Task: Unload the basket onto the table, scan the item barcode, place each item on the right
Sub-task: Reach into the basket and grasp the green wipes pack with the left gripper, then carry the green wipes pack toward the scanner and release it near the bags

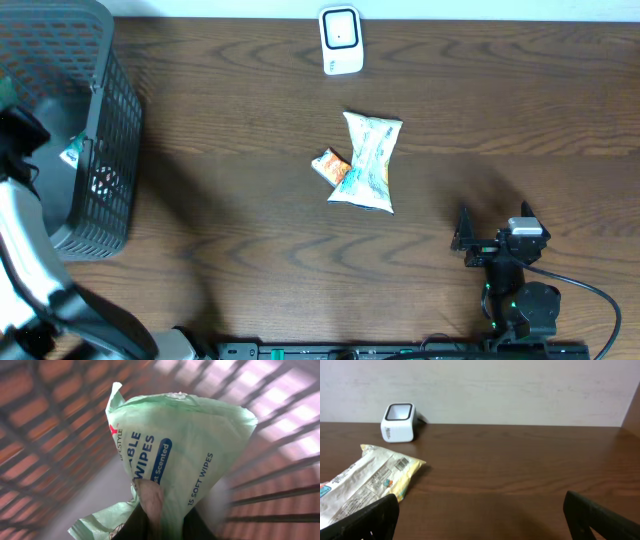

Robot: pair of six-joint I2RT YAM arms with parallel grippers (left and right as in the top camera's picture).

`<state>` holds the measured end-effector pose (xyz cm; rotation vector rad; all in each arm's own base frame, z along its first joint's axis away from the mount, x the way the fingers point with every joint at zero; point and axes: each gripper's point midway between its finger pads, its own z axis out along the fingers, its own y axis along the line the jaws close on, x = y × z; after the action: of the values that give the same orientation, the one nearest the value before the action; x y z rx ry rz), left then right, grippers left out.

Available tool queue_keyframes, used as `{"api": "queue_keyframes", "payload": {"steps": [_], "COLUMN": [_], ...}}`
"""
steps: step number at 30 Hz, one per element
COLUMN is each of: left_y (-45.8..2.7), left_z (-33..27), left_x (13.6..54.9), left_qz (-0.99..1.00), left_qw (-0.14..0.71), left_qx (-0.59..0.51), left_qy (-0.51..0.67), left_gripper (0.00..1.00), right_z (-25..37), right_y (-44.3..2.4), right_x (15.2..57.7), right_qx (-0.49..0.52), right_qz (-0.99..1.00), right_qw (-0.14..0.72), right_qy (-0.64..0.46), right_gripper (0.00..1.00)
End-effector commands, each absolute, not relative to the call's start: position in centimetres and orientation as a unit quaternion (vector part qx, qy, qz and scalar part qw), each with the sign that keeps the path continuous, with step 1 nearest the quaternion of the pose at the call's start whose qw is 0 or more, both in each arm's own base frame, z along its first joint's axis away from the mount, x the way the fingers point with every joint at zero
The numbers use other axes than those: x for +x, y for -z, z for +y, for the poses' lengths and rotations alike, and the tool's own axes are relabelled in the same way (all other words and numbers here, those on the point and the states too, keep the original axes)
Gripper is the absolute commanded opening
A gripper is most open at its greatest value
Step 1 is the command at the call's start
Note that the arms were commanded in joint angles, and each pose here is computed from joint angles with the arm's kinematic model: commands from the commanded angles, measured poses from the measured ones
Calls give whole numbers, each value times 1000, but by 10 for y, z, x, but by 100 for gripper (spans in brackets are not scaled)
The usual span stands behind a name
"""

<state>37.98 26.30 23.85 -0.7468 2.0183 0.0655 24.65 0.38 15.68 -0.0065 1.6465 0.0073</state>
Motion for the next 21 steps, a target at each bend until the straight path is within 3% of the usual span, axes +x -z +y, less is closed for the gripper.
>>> {"api": "queue_keyframes", "payload": {"steps": [1, 5, 8, 13, 21], "left_y": [-298, -356, -382, -410, -406], "left_z": [215, 177, 140, 62, -66], "left_x": [389, 375, 372, 378, 366], "left_qz": [768, 702, 702, 717, 746], "left_qw": [536, 555, 569, 577, 537], "left_qx": [-320, -360, -315, -191, 39], "left_qy": [141, 264, 290, 341, 393], "left_gripper": [7, 7, 7, 7, 7], "right_z": [4, 4, 4, 4, 4], "right_y": [-157, -157, -157, -157, -157], "right_x": [246, 246, 246, 246, 246], "right_qx": [-8, -8, -8, -8, -8], "right_qz": [733, 733, 733, 733, 733], "right_qw": [680, 680, 680, 680, 680], "right_qy": [0, 0, 0, 0, 0], "right_gripper": [99, 99, 99, 99, 99]}}
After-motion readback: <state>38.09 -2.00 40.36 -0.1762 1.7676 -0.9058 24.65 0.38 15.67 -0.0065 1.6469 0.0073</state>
